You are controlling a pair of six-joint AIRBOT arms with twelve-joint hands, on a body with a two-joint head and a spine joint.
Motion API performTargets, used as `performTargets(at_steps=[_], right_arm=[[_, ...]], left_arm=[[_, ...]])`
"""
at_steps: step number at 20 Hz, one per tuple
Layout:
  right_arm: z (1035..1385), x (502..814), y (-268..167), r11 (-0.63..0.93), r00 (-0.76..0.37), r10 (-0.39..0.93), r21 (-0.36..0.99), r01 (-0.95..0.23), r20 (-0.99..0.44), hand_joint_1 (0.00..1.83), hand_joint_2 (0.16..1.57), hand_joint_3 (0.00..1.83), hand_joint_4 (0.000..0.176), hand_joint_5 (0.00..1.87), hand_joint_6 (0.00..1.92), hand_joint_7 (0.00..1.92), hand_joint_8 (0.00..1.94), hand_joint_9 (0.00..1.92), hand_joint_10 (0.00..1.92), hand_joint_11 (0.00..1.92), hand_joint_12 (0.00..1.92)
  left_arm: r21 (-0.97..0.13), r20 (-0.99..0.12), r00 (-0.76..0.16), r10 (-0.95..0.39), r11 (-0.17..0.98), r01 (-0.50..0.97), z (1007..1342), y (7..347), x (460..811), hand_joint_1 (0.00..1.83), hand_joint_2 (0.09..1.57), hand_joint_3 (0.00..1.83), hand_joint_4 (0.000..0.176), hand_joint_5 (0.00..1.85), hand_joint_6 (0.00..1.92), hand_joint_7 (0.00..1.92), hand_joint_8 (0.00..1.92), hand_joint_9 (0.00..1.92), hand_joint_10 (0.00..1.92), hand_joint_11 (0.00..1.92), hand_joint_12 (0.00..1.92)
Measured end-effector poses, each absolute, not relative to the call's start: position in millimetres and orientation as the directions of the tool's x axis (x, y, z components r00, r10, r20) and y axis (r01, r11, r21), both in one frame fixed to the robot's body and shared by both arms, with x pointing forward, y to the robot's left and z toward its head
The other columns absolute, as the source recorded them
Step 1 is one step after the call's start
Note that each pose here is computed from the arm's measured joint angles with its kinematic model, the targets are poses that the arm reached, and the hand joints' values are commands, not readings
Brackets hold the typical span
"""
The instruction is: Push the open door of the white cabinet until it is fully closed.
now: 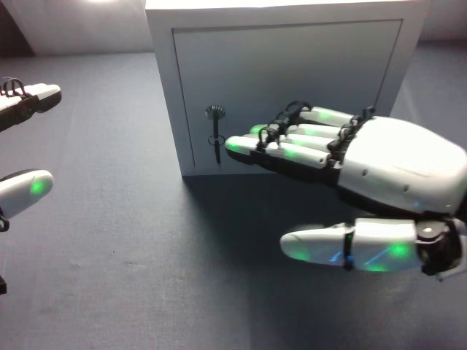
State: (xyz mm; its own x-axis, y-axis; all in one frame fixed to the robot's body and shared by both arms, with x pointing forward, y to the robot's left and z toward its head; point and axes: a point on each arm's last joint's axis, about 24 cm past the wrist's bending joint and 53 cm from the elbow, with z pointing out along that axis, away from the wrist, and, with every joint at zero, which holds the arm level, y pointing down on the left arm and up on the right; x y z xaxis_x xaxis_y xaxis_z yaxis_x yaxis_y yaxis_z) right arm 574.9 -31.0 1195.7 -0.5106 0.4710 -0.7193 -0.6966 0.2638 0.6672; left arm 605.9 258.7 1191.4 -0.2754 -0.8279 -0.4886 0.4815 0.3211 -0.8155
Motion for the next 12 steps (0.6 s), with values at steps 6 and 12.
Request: performTargets(at_steps=[6,12], right_arm=[[1197,573,-79,0.315,-0.497,0.518,0.695,-0.646,-0.696,0.27,1.38,0.0,0.0,0.21,0.03,0.43,0.02,0.4,0.09,0.0,1.31],[1219,566,-128,0.406,-0.392,0.537,0.637,-0.655,-0.747,0.06,1.35,0.0,0.0,0.0,0.0,0.01,0.0,0.01,0.0,0.0,0.1]], left_arm=[[-0.812,-0.484,-0.271,-0.832,0.311,0.494,1195,259,603,0.5,1.3,0.0,0.0,0.3,0.0,0.25,0.0,0.24,0.0,0.0,0.82],[-0.799,-0.494,-0.254,-0.832,0.319,0.51,1202,261,596,0.48,1.21,0.0,0.024,0.12,0.0,0.01,0.0,0.0,0.0,0.0,0.62]])
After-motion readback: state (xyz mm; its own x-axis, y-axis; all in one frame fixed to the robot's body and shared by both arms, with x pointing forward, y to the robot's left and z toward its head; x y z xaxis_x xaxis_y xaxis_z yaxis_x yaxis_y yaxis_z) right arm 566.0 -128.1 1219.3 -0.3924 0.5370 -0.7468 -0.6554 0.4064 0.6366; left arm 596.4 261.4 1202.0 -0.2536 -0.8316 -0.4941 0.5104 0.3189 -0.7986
